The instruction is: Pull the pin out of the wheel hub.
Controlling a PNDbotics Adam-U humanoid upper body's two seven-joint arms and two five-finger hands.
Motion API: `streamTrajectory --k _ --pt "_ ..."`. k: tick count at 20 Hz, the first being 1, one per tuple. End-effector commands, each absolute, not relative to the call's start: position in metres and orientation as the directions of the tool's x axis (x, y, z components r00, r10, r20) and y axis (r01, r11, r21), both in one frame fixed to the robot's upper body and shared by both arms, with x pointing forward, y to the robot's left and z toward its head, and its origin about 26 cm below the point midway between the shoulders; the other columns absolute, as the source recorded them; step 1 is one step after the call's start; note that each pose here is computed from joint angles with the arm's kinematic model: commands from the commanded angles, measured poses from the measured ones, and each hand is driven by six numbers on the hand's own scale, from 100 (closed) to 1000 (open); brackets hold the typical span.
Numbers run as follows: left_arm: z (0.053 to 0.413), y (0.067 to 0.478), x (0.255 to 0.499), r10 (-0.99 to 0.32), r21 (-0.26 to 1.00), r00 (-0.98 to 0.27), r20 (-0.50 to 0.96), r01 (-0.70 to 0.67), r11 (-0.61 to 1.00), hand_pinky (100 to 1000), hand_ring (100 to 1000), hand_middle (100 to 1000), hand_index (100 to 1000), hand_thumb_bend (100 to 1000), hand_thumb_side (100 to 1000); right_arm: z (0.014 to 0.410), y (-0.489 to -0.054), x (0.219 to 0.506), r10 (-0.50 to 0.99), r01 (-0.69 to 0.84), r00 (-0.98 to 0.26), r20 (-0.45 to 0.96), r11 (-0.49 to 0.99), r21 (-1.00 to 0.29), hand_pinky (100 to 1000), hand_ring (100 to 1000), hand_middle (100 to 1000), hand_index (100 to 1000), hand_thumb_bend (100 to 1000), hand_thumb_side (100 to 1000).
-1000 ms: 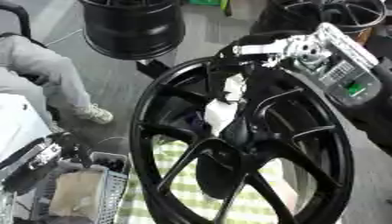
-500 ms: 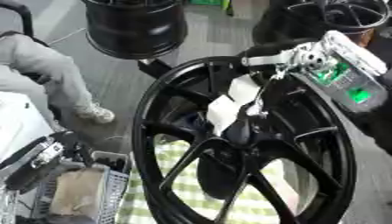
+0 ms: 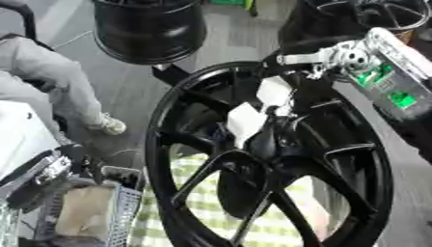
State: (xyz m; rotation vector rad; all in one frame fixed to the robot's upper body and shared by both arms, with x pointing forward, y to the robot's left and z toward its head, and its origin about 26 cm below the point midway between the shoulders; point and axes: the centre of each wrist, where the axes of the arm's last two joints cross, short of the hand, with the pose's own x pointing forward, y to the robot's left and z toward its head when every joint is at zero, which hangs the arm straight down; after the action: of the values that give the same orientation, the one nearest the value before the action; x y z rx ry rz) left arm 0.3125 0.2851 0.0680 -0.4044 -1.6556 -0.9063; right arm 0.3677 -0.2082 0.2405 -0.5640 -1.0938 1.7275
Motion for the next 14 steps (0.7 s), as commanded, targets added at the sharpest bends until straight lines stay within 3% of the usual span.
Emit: streamTrajectory --k 1,8,14 --pt "0.0795 0.2853 0.3144 -0.208 0.381 -0.326 0.922 0.674 0.634 609 490 645 742 100 891 0.2440 -0.2180 0.3700 0.922 -0.506 -0.376 0.096 -0.117 -0.855 655 449 851 934 369 293" --pt "0.0802 0.2858 0.3145 -0.208 0.382 -0.328 0.921 0.671 0.635 609 490 645 742 100 890 0.2343 -0.2222 0.3701 0.921 -0.539 -0.374 0.109 -0.121 -0.834 653 450 846 931 397 355" --pt "0.0801 0.2862 0.3145 -0.209 0.383 -0.328 0.921 0.671 0.635 608 491 645 742 100 891 0.2388 -0.2225 0.3661 0.919 -0.534 -0.376 0.117 -0.112 -0.838 648 441 821 902 358 358"
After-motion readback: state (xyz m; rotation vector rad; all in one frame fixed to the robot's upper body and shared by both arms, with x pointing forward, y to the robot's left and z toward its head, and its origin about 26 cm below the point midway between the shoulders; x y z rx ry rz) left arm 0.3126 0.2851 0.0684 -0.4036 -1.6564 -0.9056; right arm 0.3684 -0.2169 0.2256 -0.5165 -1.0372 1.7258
